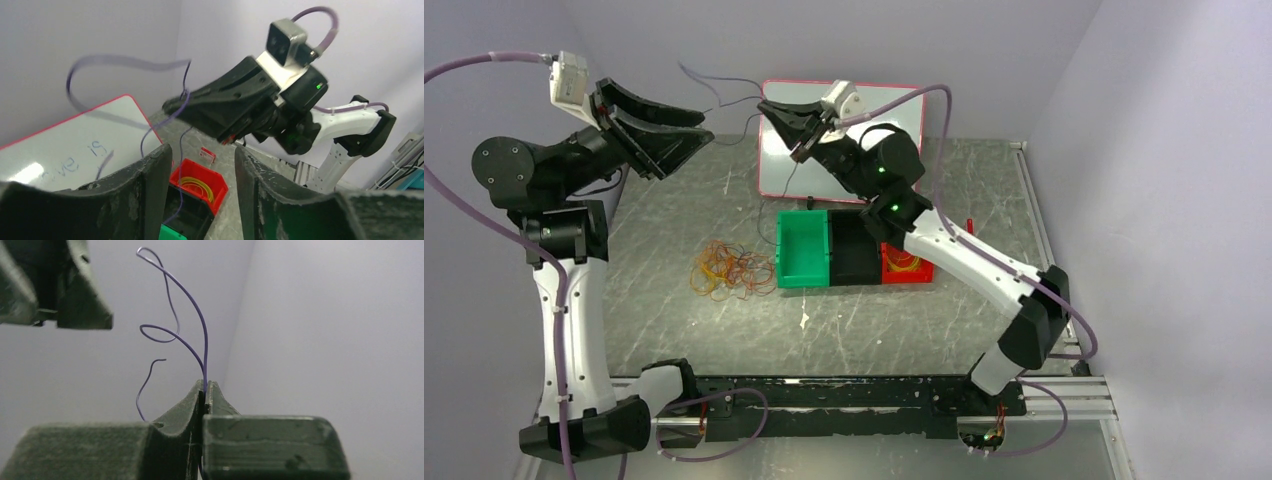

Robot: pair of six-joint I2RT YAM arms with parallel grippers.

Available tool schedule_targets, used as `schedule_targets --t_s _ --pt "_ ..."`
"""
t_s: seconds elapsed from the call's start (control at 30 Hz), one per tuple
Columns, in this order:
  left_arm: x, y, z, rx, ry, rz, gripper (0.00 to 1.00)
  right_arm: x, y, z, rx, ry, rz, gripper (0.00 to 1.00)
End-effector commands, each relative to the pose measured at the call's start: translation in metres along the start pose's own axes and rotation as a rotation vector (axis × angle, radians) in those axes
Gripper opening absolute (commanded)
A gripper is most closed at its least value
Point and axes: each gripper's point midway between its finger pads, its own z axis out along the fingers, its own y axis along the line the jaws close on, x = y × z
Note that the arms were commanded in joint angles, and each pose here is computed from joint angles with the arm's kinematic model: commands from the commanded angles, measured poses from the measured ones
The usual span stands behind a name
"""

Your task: Untangle the cables

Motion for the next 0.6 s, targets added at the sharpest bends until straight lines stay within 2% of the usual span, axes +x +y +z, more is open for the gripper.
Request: schedule_targets --t_s 0.0,0.17,0.4,0.57 --pt "0.016 0.015 -0.005 -0.08 0.005 -0.02 0.65 0.006 -0.044 -0.019 0.204 0.168 -0.105 0.0" --pt "0.04 0.03 -0.013 -0.162 0.029 -0.061 0.69 0.012 -0.081 -0.049 0.364 0.299 -0.171 0.0" --pt "0.093 0.07 -0.036 -0.387 0.086 -0.15 0.69 0.021 -0.107 -0.102 0.485 0.397 -0.185 0.0" --pt "0.137 0.085 -0.053 -0.478 0.115 -0.211 0.68 0.033 -0.132 -0.139 0.569 0.459 -0.166 0.0"
